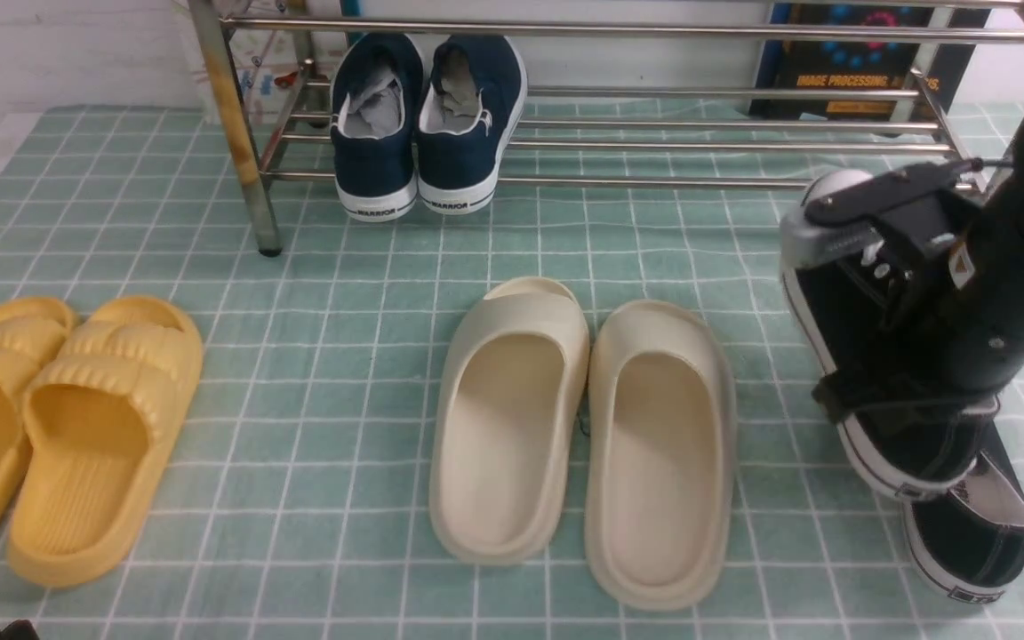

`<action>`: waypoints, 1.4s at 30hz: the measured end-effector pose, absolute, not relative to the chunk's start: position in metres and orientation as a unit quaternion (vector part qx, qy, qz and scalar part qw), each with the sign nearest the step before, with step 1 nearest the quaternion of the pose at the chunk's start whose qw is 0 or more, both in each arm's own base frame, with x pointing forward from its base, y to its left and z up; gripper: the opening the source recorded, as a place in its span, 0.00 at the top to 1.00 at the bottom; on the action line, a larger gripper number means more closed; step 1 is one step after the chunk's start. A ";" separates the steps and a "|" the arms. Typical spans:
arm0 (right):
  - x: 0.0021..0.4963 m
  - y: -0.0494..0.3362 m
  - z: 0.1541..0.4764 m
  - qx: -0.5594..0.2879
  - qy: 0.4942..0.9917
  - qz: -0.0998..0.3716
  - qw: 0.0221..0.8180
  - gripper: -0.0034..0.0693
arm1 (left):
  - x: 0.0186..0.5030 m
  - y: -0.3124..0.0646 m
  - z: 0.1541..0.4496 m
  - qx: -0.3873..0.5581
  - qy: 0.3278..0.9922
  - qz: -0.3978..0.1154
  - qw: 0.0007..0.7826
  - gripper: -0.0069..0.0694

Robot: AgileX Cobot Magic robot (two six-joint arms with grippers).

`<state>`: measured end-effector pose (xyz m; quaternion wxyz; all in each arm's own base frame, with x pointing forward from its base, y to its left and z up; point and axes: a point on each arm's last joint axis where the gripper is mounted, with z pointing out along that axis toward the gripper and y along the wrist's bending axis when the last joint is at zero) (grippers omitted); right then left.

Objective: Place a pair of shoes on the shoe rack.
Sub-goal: Use the right arm to put a shoe into the shoe rack

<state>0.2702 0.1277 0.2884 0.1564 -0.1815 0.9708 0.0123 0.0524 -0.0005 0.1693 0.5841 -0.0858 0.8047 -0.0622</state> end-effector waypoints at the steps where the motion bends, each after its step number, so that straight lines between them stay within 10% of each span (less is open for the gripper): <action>1: 0.274 0.129 0.292 -0.183 0.969 0.009 0.163 0.93 | 0.052 0.000 0.169 -0.086 0.805 -0.062 0.584 0.75; 42: 0.486 0.141 0.277 -0.224 0.936 0.016 0.271 0.93 | 0.052 0.000 0.169 -0.086 0.805 -0.062 0.584 0.72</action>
